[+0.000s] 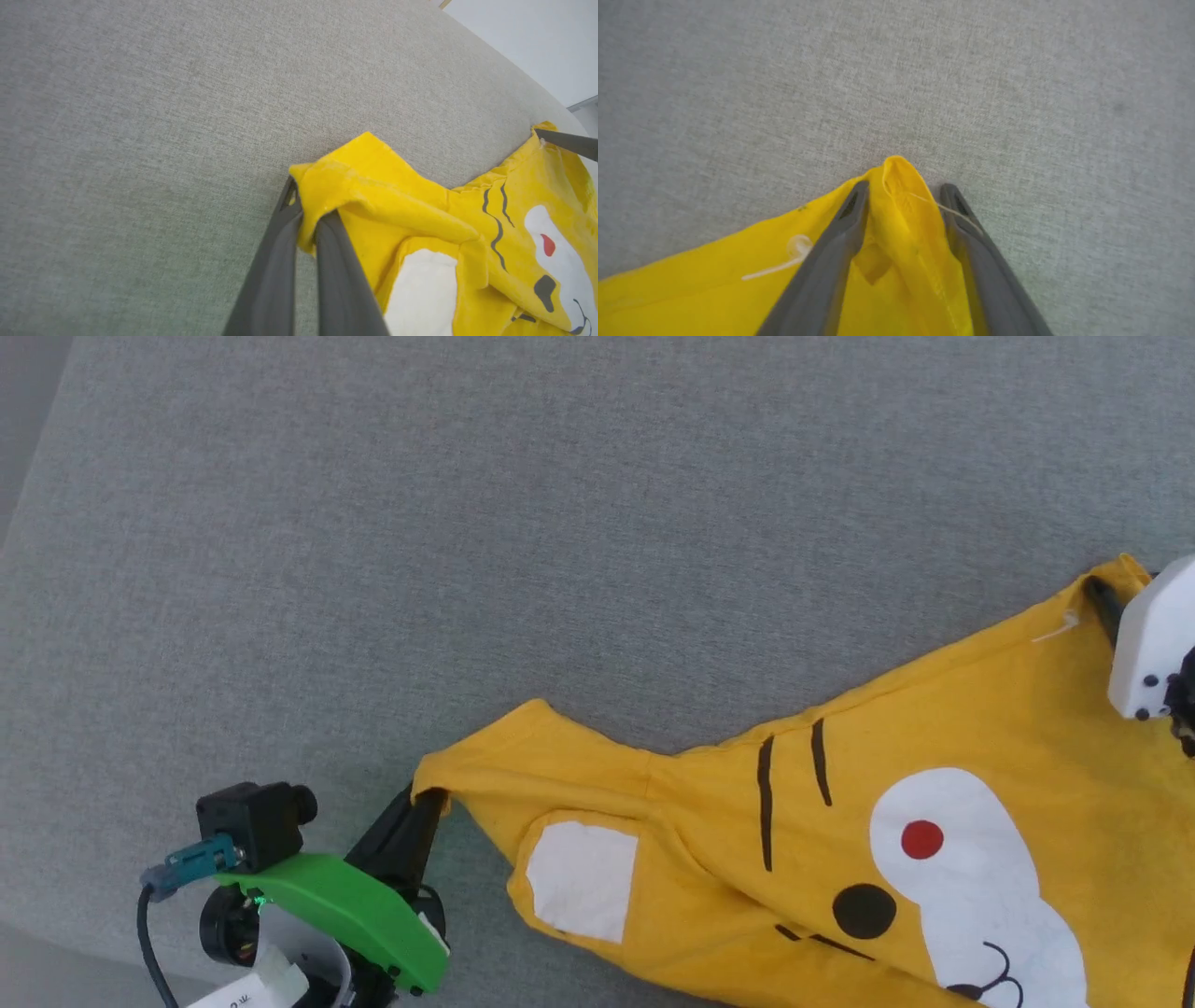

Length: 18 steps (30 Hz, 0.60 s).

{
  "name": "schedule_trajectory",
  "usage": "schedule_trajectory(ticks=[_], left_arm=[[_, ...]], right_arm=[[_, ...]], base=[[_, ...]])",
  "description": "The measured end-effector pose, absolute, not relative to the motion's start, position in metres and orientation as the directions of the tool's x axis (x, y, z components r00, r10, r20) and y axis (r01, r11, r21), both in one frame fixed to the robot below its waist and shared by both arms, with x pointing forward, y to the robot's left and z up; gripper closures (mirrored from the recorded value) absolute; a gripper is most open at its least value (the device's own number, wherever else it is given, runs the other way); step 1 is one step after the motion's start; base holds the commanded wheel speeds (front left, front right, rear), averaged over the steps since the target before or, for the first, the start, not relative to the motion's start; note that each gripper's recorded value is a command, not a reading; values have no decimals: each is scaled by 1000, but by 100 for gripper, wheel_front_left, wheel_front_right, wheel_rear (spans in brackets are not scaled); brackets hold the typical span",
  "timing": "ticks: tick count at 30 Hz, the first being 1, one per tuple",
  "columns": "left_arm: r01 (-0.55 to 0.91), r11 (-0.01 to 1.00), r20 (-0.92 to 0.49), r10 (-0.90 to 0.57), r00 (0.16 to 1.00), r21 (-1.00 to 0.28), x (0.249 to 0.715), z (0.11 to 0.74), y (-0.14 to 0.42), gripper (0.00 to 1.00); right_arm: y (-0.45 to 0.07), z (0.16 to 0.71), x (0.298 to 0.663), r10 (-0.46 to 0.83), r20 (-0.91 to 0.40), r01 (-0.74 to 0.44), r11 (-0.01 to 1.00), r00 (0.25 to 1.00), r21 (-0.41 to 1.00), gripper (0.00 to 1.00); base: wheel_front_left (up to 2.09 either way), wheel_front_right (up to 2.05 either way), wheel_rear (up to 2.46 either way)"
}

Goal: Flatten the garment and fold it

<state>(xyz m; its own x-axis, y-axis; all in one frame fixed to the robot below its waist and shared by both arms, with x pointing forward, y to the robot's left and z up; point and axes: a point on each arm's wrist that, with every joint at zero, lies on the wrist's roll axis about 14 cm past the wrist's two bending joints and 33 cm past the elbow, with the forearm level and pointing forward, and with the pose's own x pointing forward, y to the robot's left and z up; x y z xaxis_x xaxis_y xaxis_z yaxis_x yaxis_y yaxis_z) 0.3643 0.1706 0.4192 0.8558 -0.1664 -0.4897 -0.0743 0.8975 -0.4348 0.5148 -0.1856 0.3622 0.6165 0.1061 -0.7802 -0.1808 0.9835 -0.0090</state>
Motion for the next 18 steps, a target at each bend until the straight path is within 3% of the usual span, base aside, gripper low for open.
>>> schedule_trajectory(ticks=[7, 18], left_arm=[[-76, 917, -460, -124, 879, -391, 372, 425, 181, 100], [27, 980, -227, -72, 971, -197, 434, 509, 198, 100]], right_arm=[[-181, 377, 521, 115, -743, -169, 986, 659, 2, 100], [-201, 484, 529, 58, -422, -62, 998, 905, 3, 100]], base=[[0, 0, 0], [0, 0, 0]])
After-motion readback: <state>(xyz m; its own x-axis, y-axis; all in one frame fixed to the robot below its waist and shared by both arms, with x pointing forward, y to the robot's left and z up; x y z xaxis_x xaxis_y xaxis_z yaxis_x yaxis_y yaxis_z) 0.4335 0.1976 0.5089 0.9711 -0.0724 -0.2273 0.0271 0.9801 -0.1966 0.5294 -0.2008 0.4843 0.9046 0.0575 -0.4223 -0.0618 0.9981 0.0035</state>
